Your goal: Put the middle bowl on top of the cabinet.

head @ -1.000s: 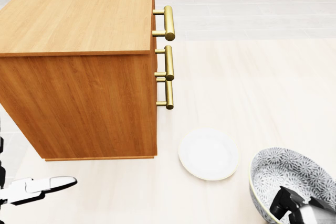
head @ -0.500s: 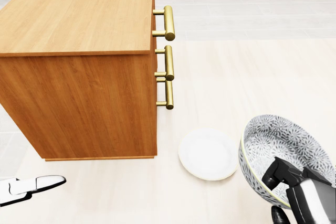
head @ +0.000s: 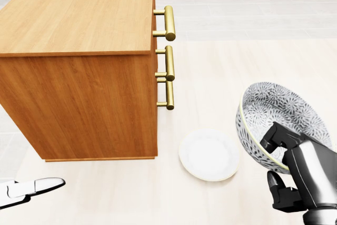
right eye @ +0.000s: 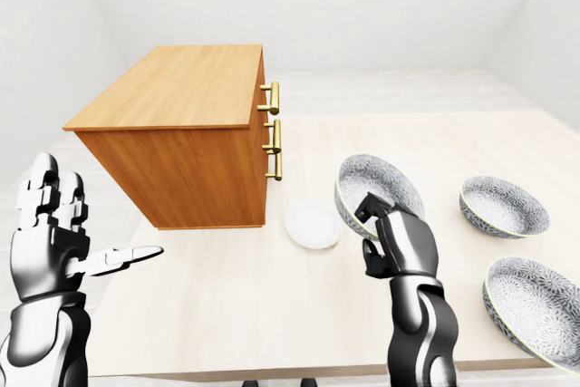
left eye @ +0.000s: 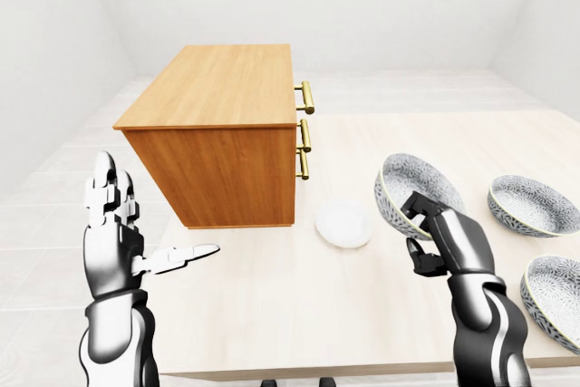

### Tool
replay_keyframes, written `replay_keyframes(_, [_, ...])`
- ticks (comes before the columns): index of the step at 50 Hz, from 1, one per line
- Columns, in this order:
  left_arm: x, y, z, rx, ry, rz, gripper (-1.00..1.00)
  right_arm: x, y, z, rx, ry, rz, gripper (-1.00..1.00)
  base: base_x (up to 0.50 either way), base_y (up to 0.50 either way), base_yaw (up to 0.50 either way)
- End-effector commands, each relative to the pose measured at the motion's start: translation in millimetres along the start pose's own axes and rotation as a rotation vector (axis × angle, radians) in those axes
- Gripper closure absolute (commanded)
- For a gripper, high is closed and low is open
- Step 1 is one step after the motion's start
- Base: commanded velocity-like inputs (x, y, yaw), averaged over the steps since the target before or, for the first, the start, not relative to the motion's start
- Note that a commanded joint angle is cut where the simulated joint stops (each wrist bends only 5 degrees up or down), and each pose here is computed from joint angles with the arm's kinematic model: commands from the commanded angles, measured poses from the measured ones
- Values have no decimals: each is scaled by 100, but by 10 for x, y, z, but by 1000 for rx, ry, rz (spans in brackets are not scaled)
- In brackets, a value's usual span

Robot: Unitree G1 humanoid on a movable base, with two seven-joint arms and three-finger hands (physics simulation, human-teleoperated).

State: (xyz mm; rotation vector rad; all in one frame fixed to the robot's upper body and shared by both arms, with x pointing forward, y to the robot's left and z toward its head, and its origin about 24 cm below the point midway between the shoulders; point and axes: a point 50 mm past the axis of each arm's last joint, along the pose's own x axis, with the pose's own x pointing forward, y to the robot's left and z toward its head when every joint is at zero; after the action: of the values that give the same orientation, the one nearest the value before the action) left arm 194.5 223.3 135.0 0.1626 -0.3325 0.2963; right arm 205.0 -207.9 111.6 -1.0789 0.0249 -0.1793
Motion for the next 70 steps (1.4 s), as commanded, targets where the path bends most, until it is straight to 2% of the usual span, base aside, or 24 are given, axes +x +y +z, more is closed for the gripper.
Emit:
replay_keyframes(1, [9,-20,-35,-30,12,-21,-100,164,-138,274,-61,-120,-51,100,0,0,0])
replay_keyframes(16, [6,-3,-41,-30,15,-16,-100,458,-257,466,-88,-211,-48,100,0,0,0])
replay_keyframes(36, [-33,51,7,-24,1,-8,-100,961,-576,717,-120,-298,-80,100,0,0,0])
replay_keyframes(70, [-51,56,19,-16,0,-8,-100,1377,-1047,1178,-151,-391,-125,100,0,0,0])
